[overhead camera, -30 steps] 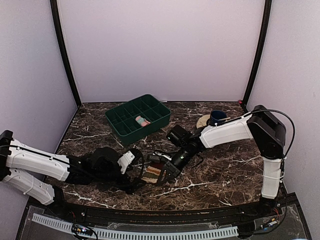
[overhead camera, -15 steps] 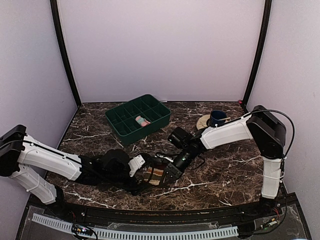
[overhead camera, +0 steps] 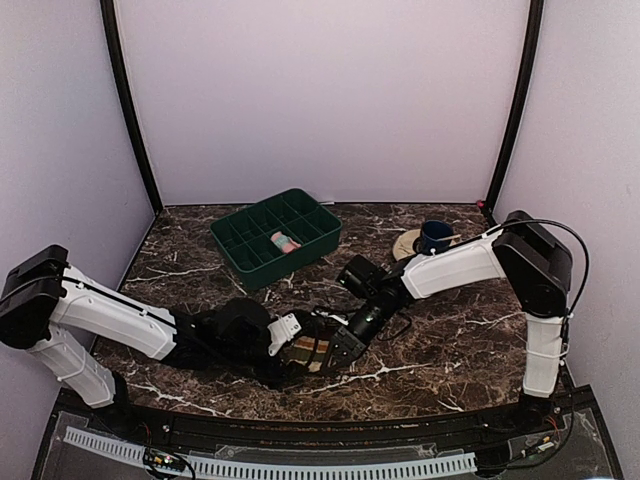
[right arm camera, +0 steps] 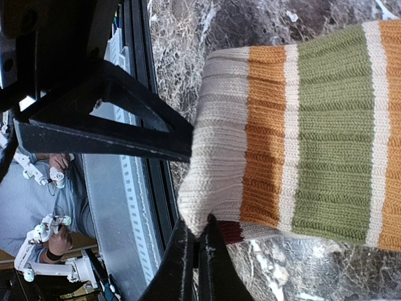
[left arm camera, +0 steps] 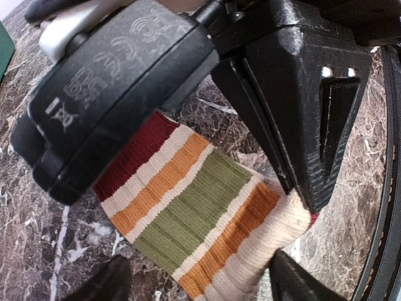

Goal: Roll the socks
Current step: Roll the sock at the center of the board.

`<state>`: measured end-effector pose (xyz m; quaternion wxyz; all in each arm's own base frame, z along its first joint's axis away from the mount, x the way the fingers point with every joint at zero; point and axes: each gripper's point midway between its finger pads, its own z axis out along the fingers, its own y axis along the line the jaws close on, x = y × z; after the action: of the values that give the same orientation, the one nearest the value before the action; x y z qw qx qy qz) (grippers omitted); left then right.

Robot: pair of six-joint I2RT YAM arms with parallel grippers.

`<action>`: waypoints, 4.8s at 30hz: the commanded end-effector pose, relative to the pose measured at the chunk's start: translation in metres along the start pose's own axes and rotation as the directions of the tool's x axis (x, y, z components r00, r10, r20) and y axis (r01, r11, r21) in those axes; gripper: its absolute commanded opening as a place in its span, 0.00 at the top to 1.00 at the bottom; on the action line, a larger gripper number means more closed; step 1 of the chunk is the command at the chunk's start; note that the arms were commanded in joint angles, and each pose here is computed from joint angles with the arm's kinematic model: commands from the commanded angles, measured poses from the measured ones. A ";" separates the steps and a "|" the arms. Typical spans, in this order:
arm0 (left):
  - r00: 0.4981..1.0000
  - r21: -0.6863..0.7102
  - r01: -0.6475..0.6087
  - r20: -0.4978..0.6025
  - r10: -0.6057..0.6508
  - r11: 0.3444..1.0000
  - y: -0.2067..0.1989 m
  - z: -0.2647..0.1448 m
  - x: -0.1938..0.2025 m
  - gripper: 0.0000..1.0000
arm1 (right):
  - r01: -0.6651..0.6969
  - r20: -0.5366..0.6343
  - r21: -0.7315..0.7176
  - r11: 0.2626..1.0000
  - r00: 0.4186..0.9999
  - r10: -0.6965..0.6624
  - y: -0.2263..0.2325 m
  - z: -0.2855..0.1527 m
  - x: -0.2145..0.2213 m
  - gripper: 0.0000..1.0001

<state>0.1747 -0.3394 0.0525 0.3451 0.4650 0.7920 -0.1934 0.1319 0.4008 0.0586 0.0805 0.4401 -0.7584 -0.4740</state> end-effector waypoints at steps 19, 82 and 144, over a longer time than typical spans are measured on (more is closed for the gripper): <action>0.999 0.138 -0.008 -0.039 0.013 0.990 -0.026 -0.001 0.001 0.33 | -0.006 0.022 -0.027 1.000 1.000 0.007 0.003 -0.010 -0.001 1.00; 0.937 0.477 0.260 -0.335 -0.099 0.839 -0.059 0.006 0.024 1.00 | -0.088 0.042 0.158 0.983 0.996 0.082 -0.039 -0.012 0.013 0.89; 0.775 0.561 0.580 -0.604 -0.187 0.591 -0.042 0.007 0.036 1.00 | 0.548 -0.225 0.735 0.399 0.753 -0.619 0.031 0.019 0.021 0.67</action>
<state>0.1277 -0.3469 0.0241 -0.1190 0.4030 0.7885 -0.4492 0.0897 0.3902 0.0602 -0.3015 0.6417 -0.6946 -0.1219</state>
